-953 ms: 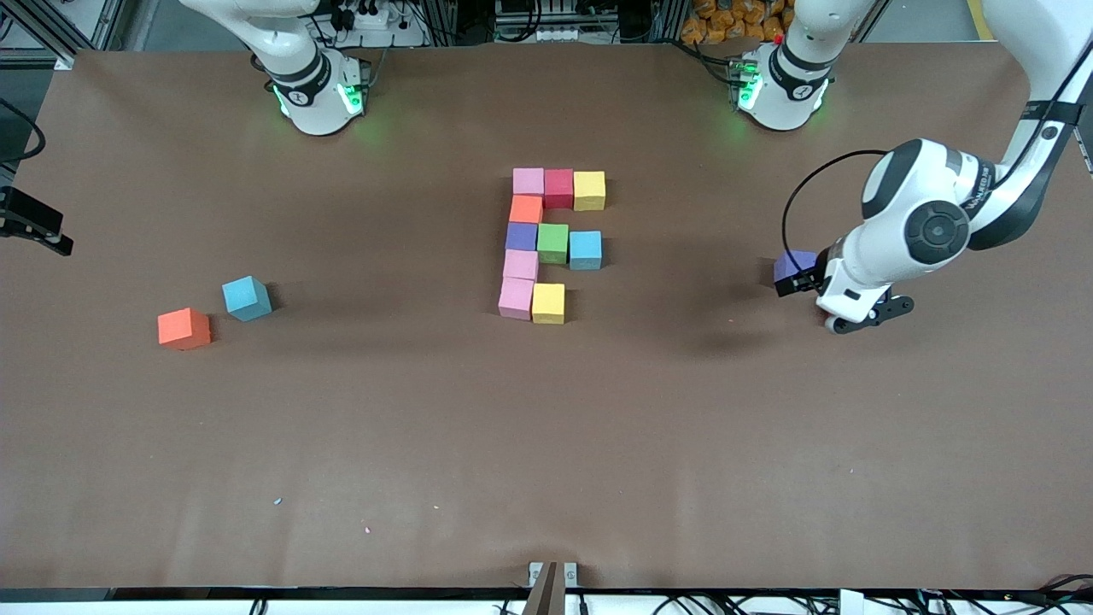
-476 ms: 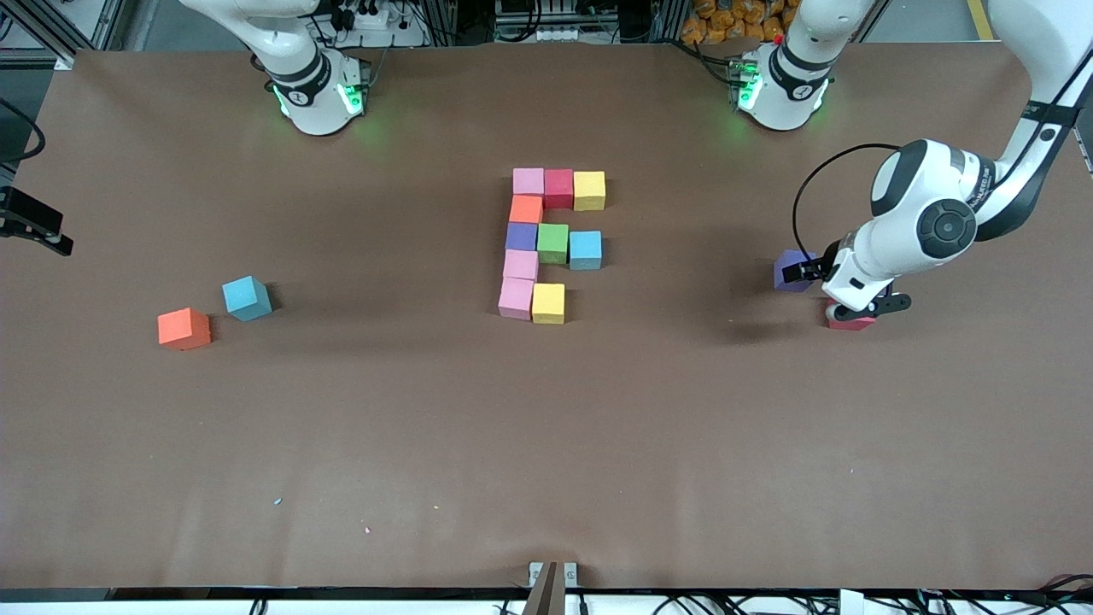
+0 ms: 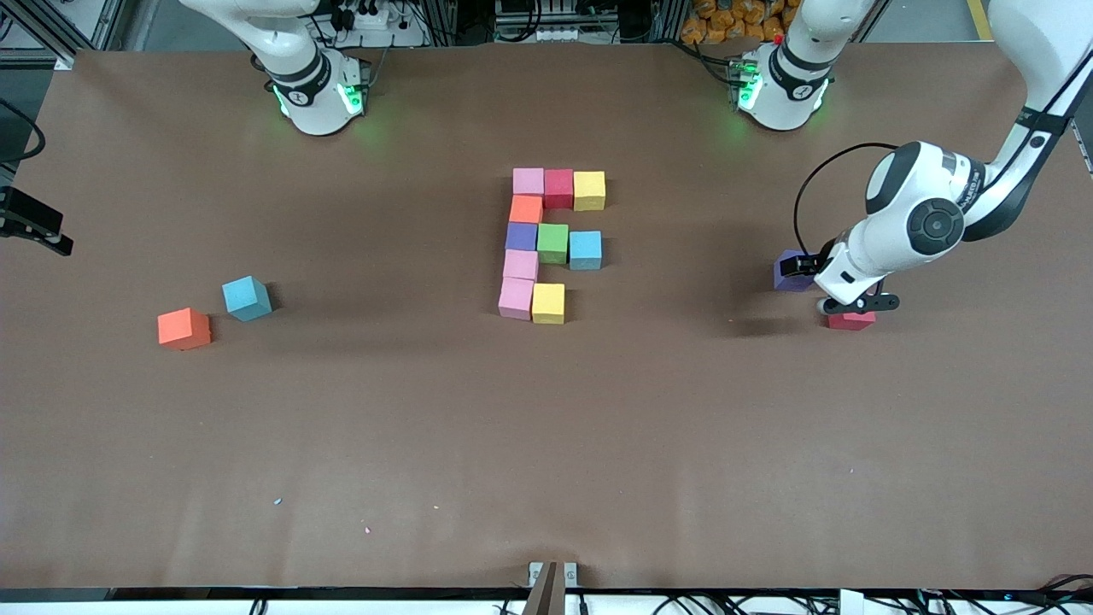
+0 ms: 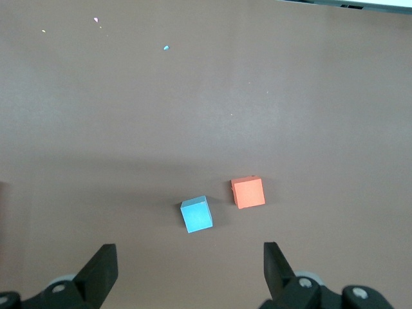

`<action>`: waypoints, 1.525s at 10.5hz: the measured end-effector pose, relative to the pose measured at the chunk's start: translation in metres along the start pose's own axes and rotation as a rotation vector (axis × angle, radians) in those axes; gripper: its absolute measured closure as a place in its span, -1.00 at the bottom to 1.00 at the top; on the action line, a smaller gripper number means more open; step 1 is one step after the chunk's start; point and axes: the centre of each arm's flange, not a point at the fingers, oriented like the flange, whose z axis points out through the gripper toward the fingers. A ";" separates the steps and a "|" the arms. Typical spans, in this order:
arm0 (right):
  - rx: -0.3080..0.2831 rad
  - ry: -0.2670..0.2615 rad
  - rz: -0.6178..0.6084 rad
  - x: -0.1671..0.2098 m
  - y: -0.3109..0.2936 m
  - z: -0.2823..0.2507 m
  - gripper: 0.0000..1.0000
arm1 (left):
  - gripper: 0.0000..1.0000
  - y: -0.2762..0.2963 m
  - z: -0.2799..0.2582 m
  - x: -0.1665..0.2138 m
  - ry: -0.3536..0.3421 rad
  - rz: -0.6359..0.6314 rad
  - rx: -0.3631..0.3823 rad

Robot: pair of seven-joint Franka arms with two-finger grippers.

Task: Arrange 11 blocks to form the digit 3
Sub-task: 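Grasp the purple cube with the left gripper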

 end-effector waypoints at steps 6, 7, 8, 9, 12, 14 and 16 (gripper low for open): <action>0.000 0.000 0.000 0.000 0.000 0.000 -1.00 | -1.00 0.003 0.018 -0.004 -0.020 0.044 -0.004; 0.000 0.000 0.000 0.000 0.000 0.000 -1.00 | -1.00 0.003 0.021 -0.005 -0.016 0.063 0.013; 0.000 0.000 0.000 0.000 0.000 0.000 -1.00 | -1.00 0.003 0.024 -0.006 -0.015 0.077 0.023; 0.000 0.000 0.000 0.000 0.000 0.000 -1.00 | -1.00 0.001 0.028 -0.006 -0.018 0.083 0.026; 0.000 0.000 0.000 0.000 0.000 0.000 -1.00 | -1.00 -0.002 0.038 -0.006 -0.033 0.094 0.014; 0.000 0.000 0.000 0.000 0.000 0.000 -1.00 | -1.00 -0.004 0.043 -0.005 -0.044 0.089 0.000; 0.000 0.000 0.000 0.000 0.000 0.000 -1.00 | -0.97 -0.003 0.048 -0.005 -0.048 0.078 -0.001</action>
